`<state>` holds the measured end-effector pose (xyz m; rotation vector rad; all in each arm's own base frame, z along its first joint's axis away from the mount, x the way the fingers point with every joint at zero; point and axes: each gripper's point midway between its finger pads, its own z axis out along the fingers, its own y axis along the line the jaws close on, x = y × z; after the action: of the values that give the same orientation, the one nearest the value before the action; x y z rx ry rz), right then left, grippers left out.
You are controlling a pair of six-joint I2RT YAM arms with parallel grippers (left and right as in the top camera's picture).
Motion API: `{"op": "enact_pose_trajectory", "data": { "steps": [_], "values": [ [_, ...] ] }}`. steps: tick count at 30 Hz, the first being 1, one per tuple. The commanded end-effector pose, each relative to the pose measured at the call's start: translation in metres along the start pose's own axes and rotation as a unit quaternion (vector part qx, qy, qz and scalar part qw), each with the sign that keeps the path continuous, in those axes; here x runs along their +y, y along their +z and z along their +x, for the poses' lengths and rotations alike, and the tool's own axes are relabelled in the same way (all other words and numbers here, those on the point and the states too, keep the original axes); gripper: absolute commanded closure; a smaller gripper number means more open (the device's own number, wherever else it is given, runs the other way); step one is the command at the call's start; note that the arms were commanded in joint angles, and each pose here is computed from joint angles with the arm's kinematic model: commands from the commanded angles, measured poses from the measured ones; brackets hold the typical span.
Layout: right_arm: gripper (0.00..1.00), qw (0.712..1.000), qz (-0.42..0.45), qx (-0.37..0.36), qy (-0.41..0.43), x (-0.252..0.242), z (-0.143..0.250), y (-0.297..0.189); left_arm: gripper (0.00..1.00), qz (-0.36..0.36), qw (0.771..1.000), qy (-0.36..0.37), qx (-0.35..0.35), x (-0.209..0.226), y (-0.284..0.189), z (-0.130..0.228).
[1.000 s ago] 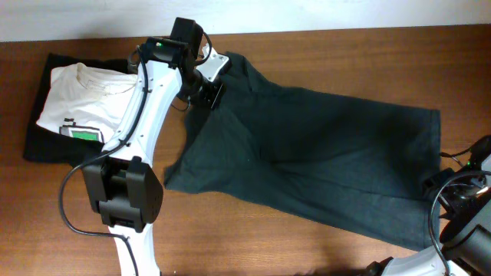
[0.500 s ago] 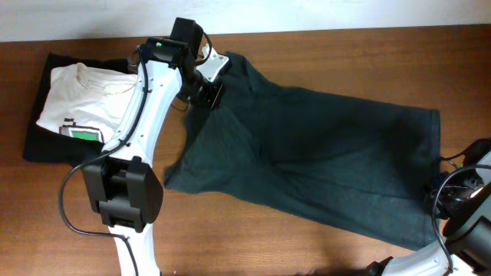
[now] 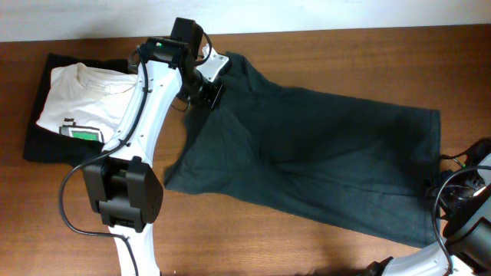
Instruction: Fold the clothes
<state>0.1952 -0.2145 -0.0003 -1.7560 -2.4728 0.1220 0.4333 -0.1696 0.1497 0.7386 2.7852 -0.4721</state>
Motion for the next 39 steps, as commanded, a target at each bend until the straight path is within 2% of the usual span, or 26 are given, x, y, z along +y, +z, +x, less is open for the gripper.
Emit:
{"op": "enact_pose_trajectory", "data": {
  "steps": [1,2,3,5,6,7,8,10,12,15,19,20,21,24,25,27,31,35,39],
  "values": [
    [0.27,0.999,-0.047,0.007,0.004,0.019,-0.001,0.009,0.99,-0.006,1.0,0.017,-0.018,-0.006,-0.014,-0.005],
    [0.27,0.994,-0.105,0.006,-0.037,0.041,-0.003,0.005,0.99,-0.006,1.0,0.017,-0.018,-0.006,-0.014,-0.005],
    [0.27,0.992,-0.116,0.006,-0.043,0.044,-0.003,0.004,0.99,-0.006,1.0,0.017,-0.018,-0.006,-0.014,-0.005],
    [0.27,0.993,-0.106,0.009,-0.041,0.041,-0.002,0.005,0.99,-0.006,1.0,0.017,-0.017,-0.006,-0.014,-0.005],
    [0.3,0.995,-0.089,0.007,-0.04,0.035,-0.002,0.006,0.99,-0.006,1.0,0.017,-0.018,-0.006,-0.015,-0.005],
    [0.37,0.997,-0.07,0.009,-0.034,0.027,-0.001,0.008,0.99,-0.006,1.0,0.017,-0.018,-0.006,-0.014,-0.005],
    [0.49,0.999,-0.041,0.018,-0.014,0.016,0.004,0.009,0.99,-0.006,1.0,0.017,-0.018,-0.006,-0.015,-0.005],
    [0.59,0.999,-0.028,0.029,-0.011,0.011,0.01,0.009,0.99,-0.006,1.0,0.017,-0.018,-0.006,-0.015,-0.005],
    [0.64,0.999,-0.023,0.04,-0.011,0.009,0.015,0.007,0.99,-0.006,1.0,0.017,-0.017,-0.006,-0.014,-0.005],
    [0.64,0.999,-0.008,0.045,-0.012,0.004,0.011,-0.009,0.99,-0.006,1.0,0.017,-0.017,-0.006,-0.014,-0.005],
    [0.52,0.999,0.011,0.03,-0.022,0.0,-0.004,-0.034,0.98,-0.006,1.0,0.018,-0.018,-0.006,-0.014,-0.006],
    [0.52,0.999,0.012,0.035,-0.023,-0.001,-0.001,-0.034,0.99,-0.008,1.0,0.018,-0.018,-0.005,-0.015,-0.006],
    [0.52,0.999,0.014,0.04,-0.023,-0.002,0.001,-0.034,0.98,-0.007,1.0,0.018,-0.019,-0.005,-0.014,-0.006],
    [0.64,0.998,0.017,0.047,-0.025,-0.004,0.005,-0.035,0.98,-0.008,1.0,0.018,-0.019,-0.005,-0.014,-0.006],
    [0.64,0.998,0.019,0.05,-0.026,-0.004,0.006,-0.035,0.98,-0.008,1.0,0.018,-0.019,-0.005,-0.014,-0.006],
    [0.52,0.998,0.018,0.046,-0.026,-0.004,0.006,-0.03,0.98,-0.008,1.0,0.018,-0.019,-0.005,-0.014,-0.006],
    [0.5,0.999,-0.018,0.04,-0.021,0.009,0.009,-0.008,0.98,-0.008,1.0,0.018,-0.019,-0.005,-0.014,-0.006],
    [0.5,0.999,-0.014,0.045,-0.008,0.006,0.015,0.002,0.98,-0.008,1.0,0.018,-0.02,-0.005,-0.014,-0.007],
    [0.61,0.999,-0.011,0.046,-0.001,0.0,0.009,-0.009,0.98,-0.008,1.0,0.018,-0.02,-0.005,-0.014,-0.007]
  ]
}}
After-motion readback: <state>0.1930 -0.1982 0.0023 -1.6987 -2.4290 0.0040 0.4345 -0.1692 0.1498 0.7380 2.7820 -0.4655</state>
